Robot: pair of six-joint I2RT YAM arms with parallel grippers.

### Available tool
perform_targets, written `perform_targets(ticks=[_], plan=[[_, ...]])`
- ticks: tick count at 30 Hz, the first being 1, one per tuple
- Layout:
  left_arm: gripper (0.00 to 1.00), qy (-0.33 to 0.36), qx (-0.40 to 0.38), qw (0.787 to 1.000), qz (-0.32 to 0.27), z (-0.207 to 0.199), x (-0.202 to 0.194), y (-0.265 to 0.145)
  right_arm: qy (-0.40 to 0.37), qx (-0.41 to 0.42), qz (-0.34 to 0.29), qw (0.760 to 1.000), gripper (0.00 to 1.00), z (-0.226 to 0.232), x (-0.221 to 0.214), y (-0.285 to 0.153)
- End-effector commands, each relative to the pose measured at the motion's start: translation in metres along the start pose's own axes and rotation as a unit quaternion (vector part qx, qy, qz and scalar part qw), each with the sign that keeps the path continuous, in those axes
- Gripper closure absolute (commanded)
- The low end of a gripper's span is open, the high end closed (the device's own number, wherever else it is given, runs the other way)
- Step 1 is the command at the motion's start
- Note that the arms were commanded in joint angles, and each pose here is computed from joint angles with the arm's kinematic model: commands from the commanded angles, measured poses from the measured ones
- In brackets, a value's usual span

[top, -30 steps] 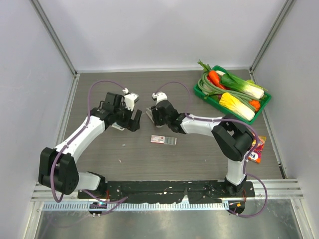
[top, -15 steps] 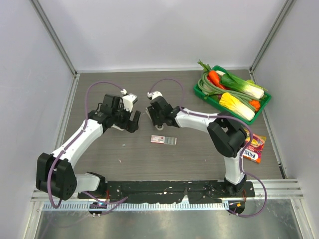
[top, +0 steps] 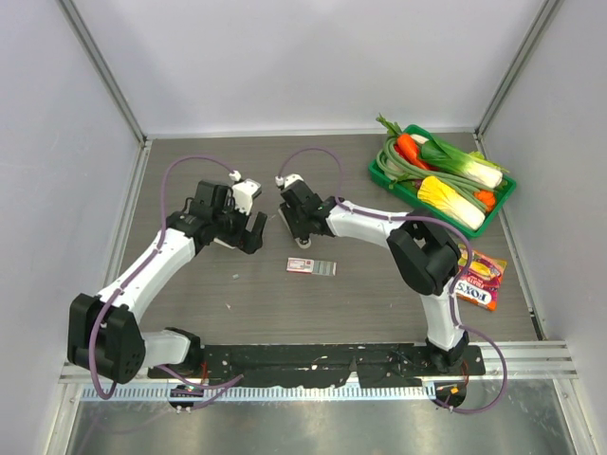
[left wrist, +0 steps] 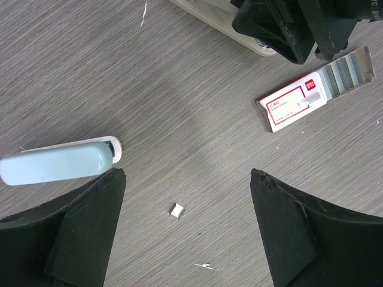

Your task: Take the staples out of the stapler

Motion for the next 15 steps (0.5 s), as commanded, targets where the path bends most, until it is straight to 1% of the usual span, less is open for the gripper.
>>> perform_targets(ticks=[1,4,9,10,11,12,13,14,15], plan=[[0.11,0.005,0.006,1.0,-0.02,0.001,0.007,0.001,0.023,0.016,-0.044,0.999,0.99,0.003,0.031,-0.015],[0.1,-0.002,-0.007,1.0,-0.015,-0.001,0.009,0.005,0.054,0.042,-0.072,0.995,0.99,0.008,0.041,-0.023],[0.09,-0.02,-0.03,0.999,-0.003,-0.004,0.012,0.014,0.113,0.087,-0.156,0.977,0.99,0.013,0.068,-0.051],[0.09,-0.021,-0.036,0.999,-0.002,-0.005,0.012,0.016,0.121,0.093,-0.16,0.975,0.99,0.014,0.064,-0.052],[0.09,-0.025,-0.038,0.999,0.002,-0.004,0.012,0.019,0.142,0.1,-0.173,0.97,0.99,0.015,0.066,-0.058],[0.08,-0.024,-0.042,0.999,-0.001,-0.005,0.012,0.02,0.157,0.111,-0.215,0.958,0.99,0.014,0.078,-0.071],[0.08,-0.026,-0.045,0.999,-0.001,-0.005,0.012,0.021,0.167,0.115,-0.218,0.955,0.99,0.014,0.071,-0.072],[0.09,-0.028,-0.053,0.998,-0.004,-0.006,0.013,0.021,0.189,0.123,-0.23,0.947,0.99,0.014,0.072,-0.077],[0.08,-0.029,-0.058,0.998,-0.01,-0.007,0.014,0.023,0.202,0.135,-0.265,0.933,0.99,0.014,0.08,-0.09]])
Point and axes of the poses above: each gripper's point midway between its finger pads, its own y axis out along the fingers, its own z axis along the line the jaws close on, x = y × z, the point moved 9 cm from there along -y, back along the fingers, and after that the axes turned 6 degrees about -y, right-handed, at the moved point
